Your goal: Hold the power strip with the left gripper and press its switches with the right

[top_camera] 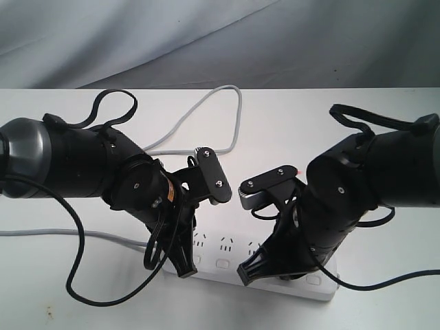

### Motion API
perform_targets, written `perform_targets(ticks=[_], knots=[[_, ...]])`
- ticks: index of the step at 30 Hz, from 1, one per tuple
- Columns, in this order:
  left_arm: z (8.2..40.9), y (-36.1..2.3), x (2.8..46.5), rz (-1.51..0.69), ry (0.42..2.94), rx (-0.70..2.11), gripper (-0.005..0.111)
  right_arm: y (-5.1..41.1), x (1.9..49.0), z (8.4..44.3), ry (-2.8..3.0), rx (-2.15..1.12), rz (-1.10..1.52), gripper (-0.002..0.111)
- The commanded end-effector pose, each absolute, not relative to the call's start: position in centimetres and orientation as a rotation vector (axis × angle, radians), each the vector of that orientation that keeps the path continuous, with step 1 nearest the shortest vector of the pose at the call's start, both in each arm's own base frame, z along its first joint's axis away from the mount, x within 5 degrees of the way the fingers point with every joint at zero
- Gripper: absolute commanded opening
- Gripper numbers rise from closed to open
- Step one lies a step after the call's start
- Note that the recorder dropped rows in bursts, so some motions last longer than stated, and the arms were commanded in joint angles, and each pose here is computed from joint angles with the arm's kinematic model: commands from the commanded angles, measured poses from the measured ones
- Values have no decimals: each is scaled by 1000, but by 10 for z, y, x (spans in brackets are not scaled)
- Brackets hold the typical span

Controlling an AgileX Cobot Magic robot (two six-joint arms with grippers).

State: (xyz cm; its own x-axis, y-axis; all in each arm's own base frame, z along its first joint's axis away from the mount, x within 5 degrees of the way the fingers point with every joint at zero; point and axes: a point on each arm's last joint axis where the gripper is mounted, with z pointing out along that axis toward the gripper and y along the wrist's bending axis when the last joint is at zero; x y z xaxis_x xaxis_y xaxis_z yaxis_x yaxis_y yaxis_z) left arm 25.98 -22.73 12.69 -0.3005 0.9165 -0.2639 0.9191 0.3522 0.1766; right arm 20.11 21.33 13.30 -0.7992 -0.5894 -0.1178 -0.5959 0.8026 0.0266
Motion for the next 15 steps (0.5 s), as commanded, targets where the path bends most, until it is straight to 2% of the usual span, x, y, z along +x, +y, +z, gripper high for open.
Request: perform_targets(ticks=[1,15], knots=[[106,-220,248,11,2439,1701,0,193,192,103,2978,-1056,-97,0],[106,-219,247,13,2448,1703,0,190,187,80,3080,-1075,-194,0]])
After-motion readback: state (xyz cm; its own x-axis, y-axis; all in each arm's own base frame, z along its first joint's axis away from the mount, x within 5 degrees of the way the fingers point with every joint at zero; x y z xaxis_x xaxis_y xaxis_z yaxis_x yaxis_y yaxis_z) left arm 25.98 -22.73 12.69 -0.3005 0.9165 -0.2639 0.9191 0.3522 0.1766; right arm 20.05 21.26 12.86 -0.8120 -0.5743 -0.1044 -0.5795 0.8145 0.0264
